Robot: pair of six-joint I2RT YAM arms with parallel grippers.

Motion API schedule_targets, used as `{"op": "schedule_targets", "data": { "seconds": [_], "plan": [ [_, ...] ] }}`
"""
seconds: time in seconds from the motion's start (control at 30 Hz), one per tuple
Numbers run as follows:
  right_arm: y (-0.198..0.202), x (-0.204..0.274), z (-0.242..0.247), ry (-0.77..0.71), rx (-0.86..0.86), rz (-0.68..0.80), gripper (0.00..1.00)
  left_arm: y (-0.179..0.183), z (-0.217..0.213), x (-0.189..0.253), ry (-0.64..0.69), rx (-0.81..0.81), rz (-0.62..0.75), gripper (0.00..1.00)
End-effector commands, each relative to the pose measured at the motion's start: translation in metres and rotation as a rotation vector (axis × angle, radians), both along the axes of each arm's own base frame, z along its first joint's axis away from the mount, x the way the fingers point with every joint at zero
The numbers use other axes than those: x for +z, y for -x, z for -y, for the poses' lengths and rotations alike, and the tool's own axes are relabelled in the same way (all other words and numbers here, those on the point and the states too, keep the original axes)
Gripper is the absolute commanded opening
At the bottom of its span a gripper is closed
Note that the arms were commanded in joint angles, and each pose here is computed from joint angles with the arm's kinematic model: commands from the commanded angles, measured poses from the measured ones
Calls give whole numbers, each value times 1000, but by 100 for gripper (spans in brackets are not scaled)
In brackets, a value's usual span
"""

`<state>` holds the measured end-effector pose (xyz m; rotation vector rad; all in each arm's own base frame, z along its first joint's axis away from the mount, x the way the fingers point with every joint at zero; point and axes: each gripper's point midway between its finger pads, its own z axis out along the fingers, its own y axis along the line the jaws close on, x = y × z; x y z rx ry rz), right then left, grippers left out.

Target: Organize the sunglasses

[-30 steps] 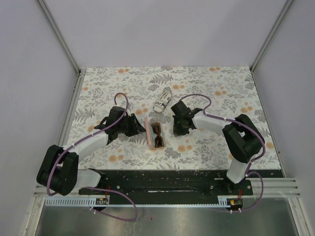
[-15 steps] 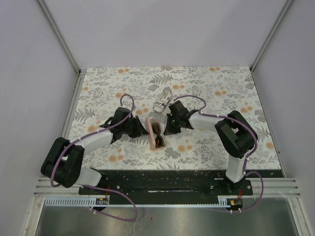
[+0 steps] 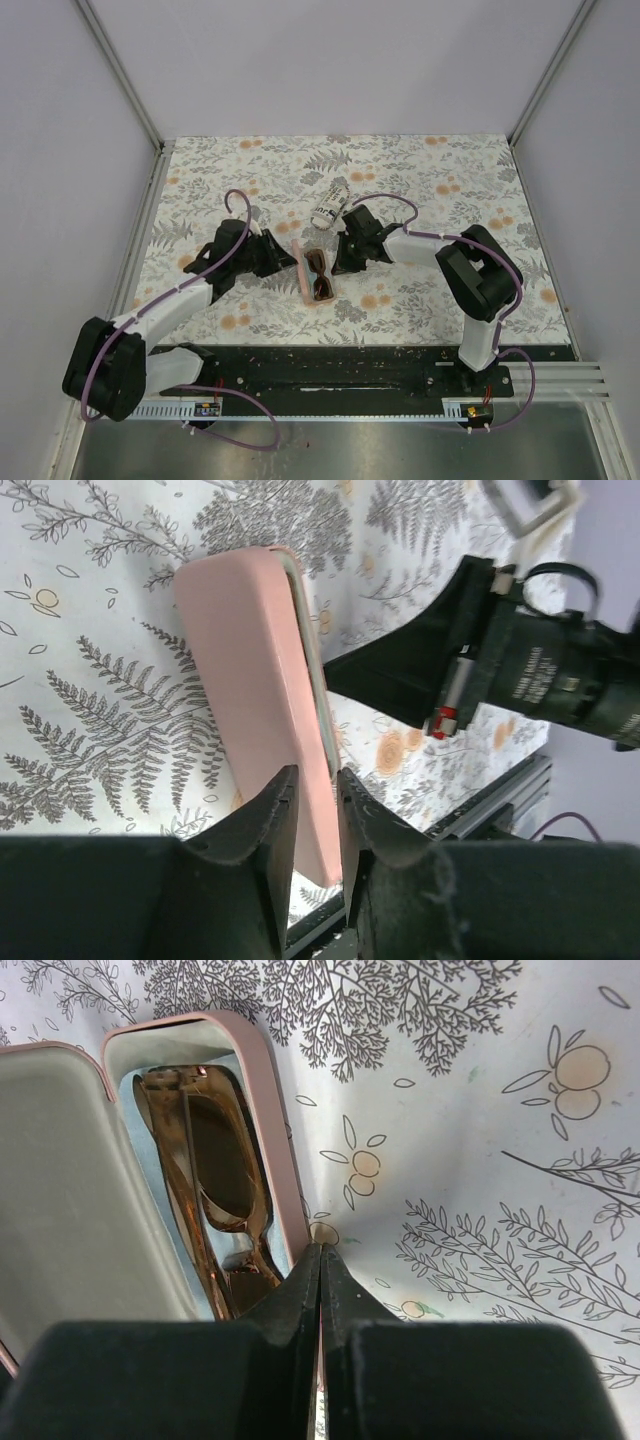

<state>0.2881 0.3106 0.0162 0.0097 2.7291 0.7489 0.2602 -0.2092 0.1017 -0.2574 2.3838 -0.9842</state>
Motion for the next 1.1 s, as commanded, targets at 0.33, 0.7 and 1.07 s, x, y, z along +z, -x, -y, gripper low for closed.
{"op": "schedule_targets", "data": {
  "seconds": [0.33,0.7,1.07],
  "plan": [
    [19,-21,7,46,25,-55,0,-5,5,17,76,4,28,22],
    [20,-22,6,44,31,-60,0,-10,7,3,55,-4,-10,22],
    [20,-20,2,22,33,-64,0,-13,22,-23,17,-38,-47,0]
  ]
}}
